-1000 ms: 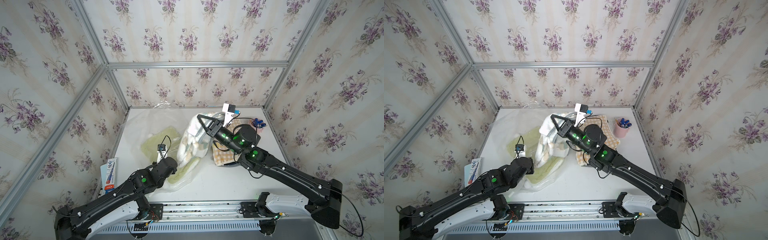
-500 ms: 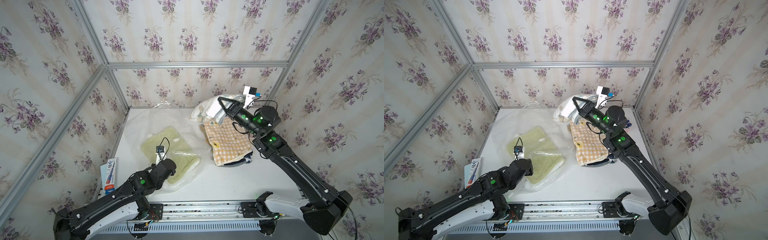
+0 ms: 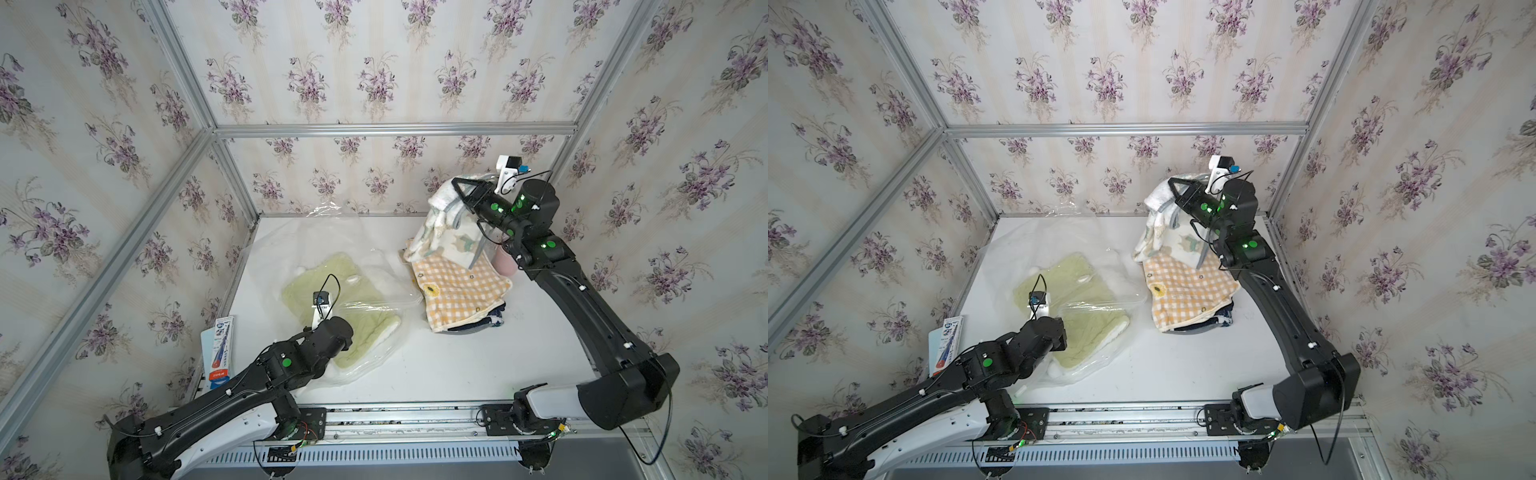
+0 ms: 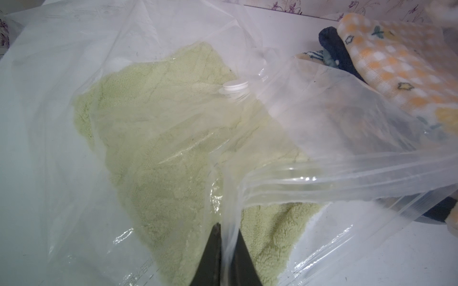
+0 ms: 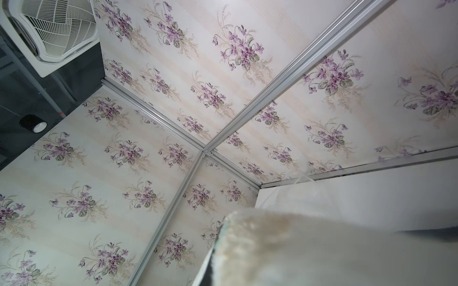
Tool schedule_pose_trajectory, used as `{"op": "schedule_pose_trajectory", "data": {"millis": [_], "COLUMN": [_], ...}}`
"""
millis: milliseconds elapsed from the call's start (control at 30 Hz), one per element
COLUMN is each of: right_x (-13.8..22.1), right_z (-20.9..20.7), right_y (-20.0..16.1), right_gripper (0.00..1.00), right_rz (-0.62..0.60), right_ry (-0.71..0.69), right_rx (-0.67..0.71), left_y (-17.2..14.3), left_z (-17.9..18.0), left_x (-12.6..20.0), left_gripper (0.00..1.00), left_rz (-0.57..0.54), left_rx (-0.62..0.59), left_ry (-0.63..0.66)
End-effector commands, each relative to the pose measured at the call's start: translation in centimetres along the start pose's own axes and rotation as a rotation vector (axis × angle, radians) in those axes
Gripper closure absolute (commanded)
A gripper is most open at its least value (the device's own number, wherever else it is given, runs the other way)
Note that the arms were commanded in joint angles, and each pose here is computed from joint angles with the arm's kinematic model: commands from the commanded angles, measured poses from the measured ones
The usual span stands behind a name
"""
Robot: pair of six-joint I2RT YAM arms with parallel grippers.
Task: Take the blanket out of the vacuum bag
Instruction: Place the blanket at the center of the board.
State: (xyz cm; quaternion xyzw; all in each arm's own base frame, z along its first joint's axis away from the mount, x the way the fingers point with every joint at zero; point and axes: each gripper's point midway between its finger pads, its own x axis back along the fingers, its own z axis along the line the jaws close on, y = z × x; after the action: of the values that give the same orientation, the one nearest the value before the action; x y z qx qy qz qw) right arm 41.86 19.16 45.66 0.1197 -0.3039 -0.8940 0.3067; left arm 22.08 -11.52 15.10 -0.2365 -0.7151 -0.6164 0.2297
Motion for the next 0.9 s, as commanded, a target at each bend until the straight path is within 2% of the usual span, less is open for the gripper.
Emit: {"op": "schedule_pose_trajectory", "data": {"millis": [0,100,333,433,533,733,867], "right_x": [-0.1,0.7,6.7,9.9,11.3,10.8,11.8], "right_z": [0.6,-1.9,-14.8,-17.9,-17.6,-15.2,-14.8], "right_y": [1.7,0.2,-11.9,-14.5,-14.3,-13.6,-14.0], "right_gripper": [1.0,1.0,1.0,1.0,1.0,1.0,1.0], "right_rz": [-0.022,-0.008,0.096,0.067,0.032,0.082,0.104], "right_ry": [0.017,-0.064,-0.321,-0.409,-0.416,-0.377,-0.395], "right_rx": [0.036,-0.008,-0.277,-0.317,-0.305,-0.284,-0.294], "left_y": [1.0,1.0,0.6,0.5,0.4,0.6,0.9], "left_z": [-1.1,-1.3,-1.1,-1.0,-0.9,-1.3,-1.3], "left_x": [-0.1,-0.2,-0.1,-0.1,-0.2,-0.2,0.0], "left_gripper": [0.9,0.9,0.9,0.9,0.9,0.9,0.91], "left_rz": [-0.016,-0.01,-0.013,-0.01,-0.011,-0.009,-0.017], "left_rx": [0.001,-0.004,0.004,0.008,0.016,0.018,0.021], "left_ry": [-0.029,-0.032,-0.039,-0.04,-0.039,-0.052,-0.058]}}
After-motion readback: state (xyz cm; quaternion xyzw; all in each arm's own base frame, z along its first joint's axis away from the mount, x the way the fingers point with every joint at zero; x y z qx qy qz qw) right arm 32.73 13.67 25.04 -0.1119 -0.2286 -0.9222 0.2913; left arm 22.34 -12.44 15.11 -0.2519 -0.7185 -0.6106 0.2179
